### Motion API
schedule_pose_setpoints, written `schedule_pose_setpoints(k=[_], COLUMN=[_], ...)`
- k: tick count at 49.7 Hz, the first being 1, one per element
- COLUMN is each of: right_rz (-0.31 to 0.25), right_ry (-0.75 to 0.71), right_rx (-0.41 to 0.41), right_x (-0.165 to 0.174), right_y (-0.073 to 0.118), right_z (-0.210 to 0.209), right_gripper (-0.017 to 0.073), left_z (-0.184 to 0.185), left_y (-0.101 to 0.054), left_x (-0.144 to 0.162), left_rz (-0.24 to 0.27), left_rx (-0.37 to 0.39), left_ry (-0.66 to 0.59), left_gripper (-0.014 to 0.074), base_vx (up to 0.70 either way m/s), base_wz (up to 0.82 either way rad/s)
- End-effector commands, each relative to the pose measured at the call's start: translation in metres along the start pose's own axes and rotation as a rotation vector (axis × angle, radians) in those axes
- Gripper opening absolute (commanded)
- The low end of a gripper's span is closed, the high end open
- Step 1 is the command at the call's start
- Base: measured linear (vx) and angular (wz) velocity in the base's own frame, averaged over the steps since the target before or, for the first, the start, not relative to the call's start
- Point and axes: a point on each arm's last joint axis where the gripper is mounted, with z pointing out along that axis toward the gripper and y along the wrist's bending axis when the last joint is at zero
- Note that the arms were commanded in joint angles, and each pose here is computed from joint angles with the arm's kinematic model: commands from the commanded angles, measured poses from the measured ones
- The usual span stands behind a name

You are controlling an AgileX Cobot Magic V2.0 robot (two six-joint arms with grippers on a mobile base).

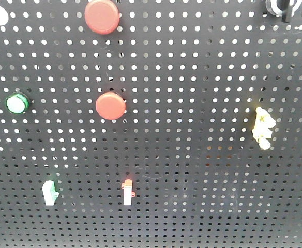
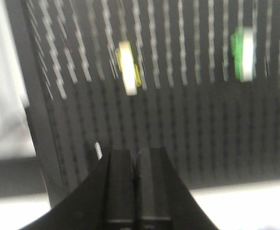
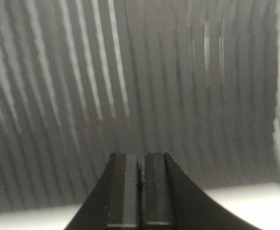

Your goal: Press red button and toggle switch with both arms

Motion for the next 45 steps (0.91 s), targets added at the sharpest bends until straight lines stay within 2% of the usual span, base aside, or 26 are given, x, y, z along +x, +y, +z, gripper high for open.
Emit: schedule_pose_setpoints(k=[1, 4, 7, 14, 19, 28, 30, 35, 37, 45], right_rz=[0.025, -0.015, -0.069, -0.155, -0.156, -0.098, -0.071, -0.001, 0.027, 0.032], right_ry=[-0.205, -0.224, -0.22, -0.2, -0.179, -0.164, -0.155, -0.139, -0.136, -0.129], right_rx=[-0.031, -0.037, -0.031, -0.002, 0.014, 0.007, 0.003, -0.008, -0.013, -0.013], right_x=[-0.044, -0.072, -0.102, -0.168, -0.208, -0.237, -0.238, -0.235, -0.235, -0.234], right_y=[0.007, 0.013, 0.018, 0.028, 0.033, 0.038, 0.038, 0.039, 0.039, 0.039], right_z=[-0.002, -0.003, -0.001, 0.014, 0.034, 0.062, 0.067, 0.072, 0.072, 0.072], right_gripper=[-0.0003, -0.0003, -0.0003, -0.0003, -0.0003, -0.0003, -0.0003, -0.0003, -0.0003, -0.0003], left_z=[-0.006, -0.009, -0.01, 0.011, 0.041, 0.085, 0.091, 0.094, 0.094, 0.097], left_y=[0.006, 0.007, 0.009, 0.011, 0.013, 0.014, 0.014, 0.013, 0.013, 0.009], left_x=[-0.047, -0.073, -0.101, -0.155, -0.196, -0.225, -0.228, -0.232, -0.235, -0.243], left_rz=[-0.02, -0.017, 0.011, 0.055, 0.051, 0.043, 0.023, -0.106, -0.135, -0.199], left_rx=[-0.041, -0.041, -0.039, -0.022, -0.001, 0.015, 0.018, 0.037, 0.043, 0.091], left_ry=[-0.256, -0.301, -0.313, -0.246, -0.176, -0.104, -0.097, -0.088, -0.09, -0.072], left_gripper=[0.0001, 0.0001, 0.0001, 0.0001, 0.0001, 0.0001, 0.0001, 0.0001, 0.0001, 0.0001], base_vx=[0.0, 0.0, 0.0, 0.0, 0.0, 0.0, 0.0, 0.0, 0.0, 0.0], base_wz=[0.0, 0.0, 0.0, 0.0, 0.0, 0.0, 0.0, 0.0, 0.0, 0.0])
